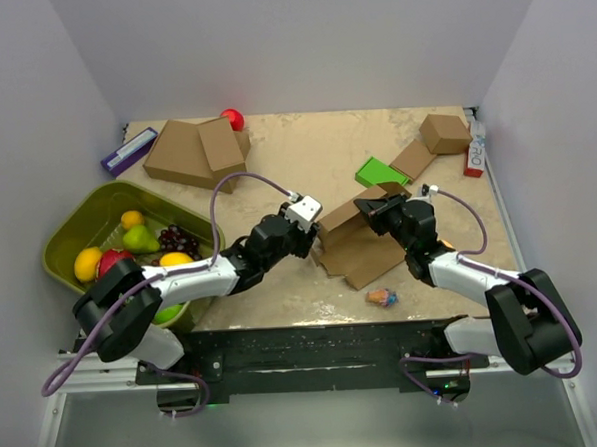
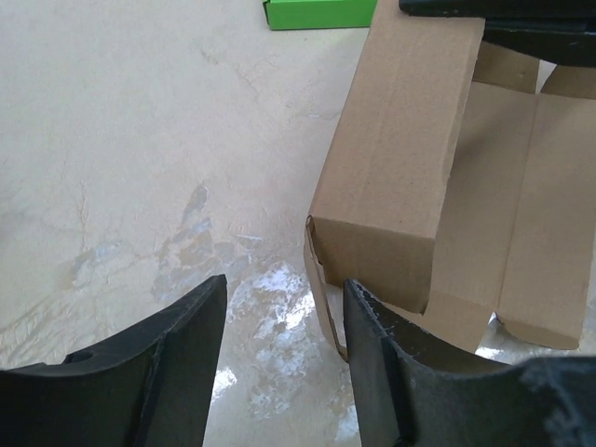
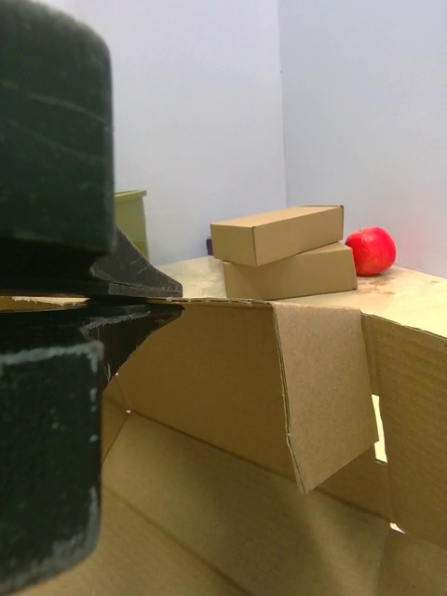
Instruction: Fold the paper box
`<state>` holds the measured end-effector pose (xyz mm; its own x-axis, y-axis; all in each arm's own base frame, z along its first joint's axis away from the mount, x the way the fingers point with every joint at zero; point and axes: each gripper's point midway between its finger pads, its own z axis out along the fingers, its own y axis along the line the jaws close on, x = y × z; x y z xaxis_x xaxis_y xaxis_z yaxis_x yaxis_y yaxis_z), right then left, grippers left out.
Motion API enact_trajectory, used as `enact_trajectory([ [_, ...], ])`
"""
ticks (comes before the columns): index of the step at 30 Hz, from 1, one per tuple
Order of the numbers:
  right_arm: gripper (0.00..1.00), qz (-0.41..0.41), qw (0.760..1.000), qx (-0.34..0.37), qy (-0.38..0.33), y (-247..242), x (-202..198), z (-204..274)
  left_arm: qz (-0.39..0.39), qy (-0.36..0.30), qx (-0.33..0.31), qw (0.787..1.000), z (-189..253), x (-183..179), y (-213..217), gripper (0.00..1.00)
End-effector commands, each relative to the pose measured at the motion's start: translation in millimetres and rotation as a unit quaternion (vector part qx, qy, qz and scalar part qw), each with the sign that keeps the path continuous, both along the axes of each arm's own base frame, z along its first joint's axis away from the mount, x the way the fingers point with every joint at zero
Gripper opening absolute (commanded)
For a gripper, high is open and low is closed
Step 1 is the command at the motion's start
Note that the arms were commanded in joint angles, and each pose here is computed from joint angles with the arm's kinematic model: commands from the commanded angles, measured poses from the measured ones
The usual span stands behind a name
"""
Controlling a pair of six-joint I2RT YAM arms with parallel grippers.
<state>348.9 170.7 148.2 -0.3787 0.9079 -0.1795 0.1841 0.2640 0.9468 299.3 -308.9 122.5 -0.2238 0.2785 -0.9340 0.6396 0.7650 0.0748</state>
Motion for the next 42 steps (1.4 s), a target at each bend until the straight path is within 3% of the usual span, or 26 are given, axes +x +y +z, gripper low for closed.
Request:
enact_trajectory([
  [1,0.0,-0.004,1.0,0.003,-0.016,0,4,6,-0.007,-0.04,-0.059,0.997,38,17,-18,0.57],
  [12,0.0,-0.004,1.0,0.002,-0.007,-1,3,-2,-0.023,-0.029,-0.125,0.991,42,26,-43,0.56],
  [17,0.0,-0.005,1.0,0.003,-0.007,-1,1,-3,-0.017,-0.023,-0.128,0.991,49,27,-35,0.57],
  [26,0.0,-0.004,1.0,0.005,-0.011,-2,1,0,0.004,-0.023,-0.122,0.992,62,-4,15,0.82],
  [31,0.0,-0.005,1.0,0.005,-0.009,-2,0,0,0.021,0.011,-0.126,0.992,51,-23,39,0.86],
  [35,0.0,-0.008,1.0,0.003,-0.008,-3,0,-1,-0.029,0.066,-0.116,0.991,24,-48,29,0.87],
  [42,0.0,-0.006,1.0,0.003,-0.006,-2,-1,-3,-0.072,0.057,-0.069,0.993,-6,-53,15,0.84],
])
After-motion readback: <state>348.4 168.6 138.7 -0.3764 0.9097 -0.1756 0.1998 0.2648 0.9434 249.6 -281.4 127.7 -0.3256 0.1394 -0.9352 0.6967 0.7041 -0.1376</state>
